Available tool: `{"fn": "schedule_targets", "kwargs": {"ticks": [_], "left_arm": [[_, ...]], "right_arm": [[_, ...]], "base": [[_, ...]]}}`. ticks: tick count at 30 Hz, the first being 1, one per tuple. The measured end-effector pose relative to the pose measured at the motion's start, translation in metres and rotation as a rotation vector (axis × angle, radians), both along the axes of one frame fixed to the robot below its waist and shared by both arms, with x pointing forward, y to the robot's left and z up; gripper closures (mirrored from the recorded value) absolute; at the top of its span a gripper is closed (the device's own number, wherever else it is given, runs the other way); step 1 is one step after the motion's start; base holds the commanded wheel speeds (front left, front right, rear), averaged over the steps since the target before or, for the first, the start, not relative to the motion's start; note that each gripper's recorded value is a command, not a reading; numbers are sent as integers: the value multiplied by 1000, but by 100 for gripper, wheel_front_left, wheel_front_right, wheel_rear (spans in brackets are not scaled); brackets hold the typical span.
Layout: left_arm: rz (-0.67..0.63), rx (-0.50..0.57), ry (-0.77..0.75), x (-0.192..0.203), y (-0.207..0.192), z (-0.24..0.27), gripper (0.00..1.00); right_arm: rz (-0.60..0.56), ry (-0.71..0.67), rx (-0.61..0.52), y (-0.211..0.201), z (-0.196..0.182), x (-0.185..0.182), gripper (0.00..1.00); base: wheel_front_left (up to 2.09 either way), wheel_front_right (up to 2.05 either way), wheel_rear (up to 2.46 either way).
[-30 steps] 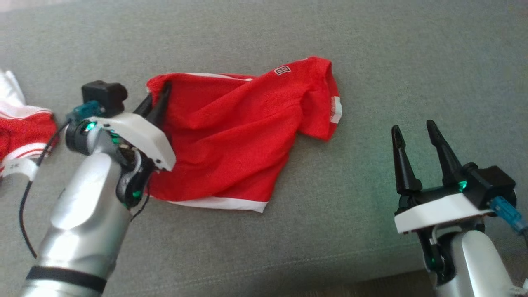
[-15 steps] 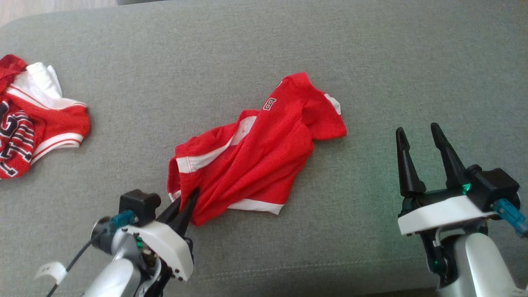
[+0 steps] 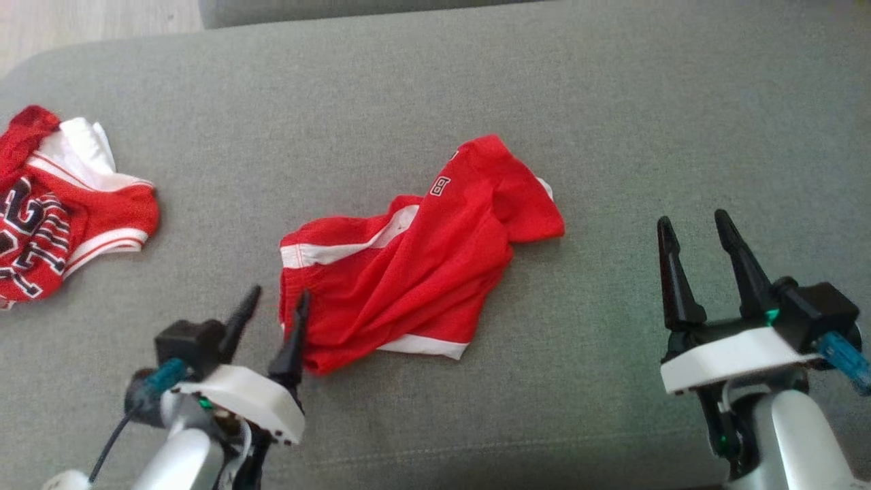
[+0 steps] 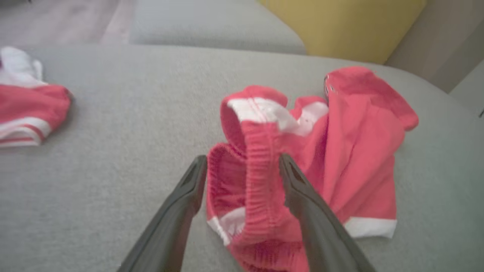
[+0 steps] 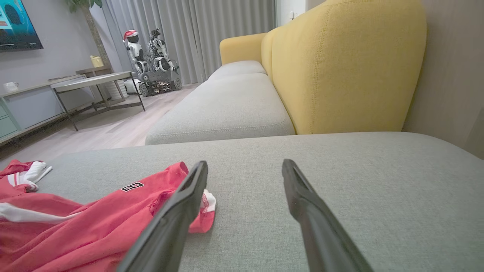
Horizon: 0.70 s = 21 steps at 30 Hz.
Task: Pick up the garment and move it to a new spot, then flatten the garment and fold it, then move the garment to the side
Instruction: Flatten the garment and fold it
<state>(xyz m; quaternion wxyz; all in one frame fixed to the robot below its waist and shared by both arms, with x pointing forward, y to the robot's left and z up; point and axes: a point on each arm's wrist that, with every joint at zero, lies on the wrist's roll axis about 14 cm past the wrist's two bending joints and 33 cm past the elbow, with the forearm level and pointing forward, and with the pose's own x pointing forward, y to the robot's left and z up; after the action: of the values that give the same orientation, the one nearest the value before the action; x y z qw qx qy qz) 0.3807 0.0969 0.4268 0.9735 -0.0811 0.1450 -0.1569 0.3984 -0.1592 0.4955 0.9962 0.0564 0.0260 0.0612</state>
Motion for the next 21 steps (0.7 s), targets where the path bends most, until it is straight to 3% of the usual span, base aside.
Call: {"fn": "schedule_targets", "kwargs": {"ticks": [9, 13, 21], "left_arm": [[164, 62, -263, 13, 36, 62, 0], [207, 120, -288, 4, 56, 67, 0], [233, 130, -285, -13, 66, 67, 0]], "right_arm": [[2, -1, -20, 0, 5, -10, 0], [18, -10, -29, 5, 10, -11, 0], [42, 16, -44, 12, 5, -20, 0]], "base": [[0, 0, 0], [0, 0, 0], [0, 0, 0]]}}
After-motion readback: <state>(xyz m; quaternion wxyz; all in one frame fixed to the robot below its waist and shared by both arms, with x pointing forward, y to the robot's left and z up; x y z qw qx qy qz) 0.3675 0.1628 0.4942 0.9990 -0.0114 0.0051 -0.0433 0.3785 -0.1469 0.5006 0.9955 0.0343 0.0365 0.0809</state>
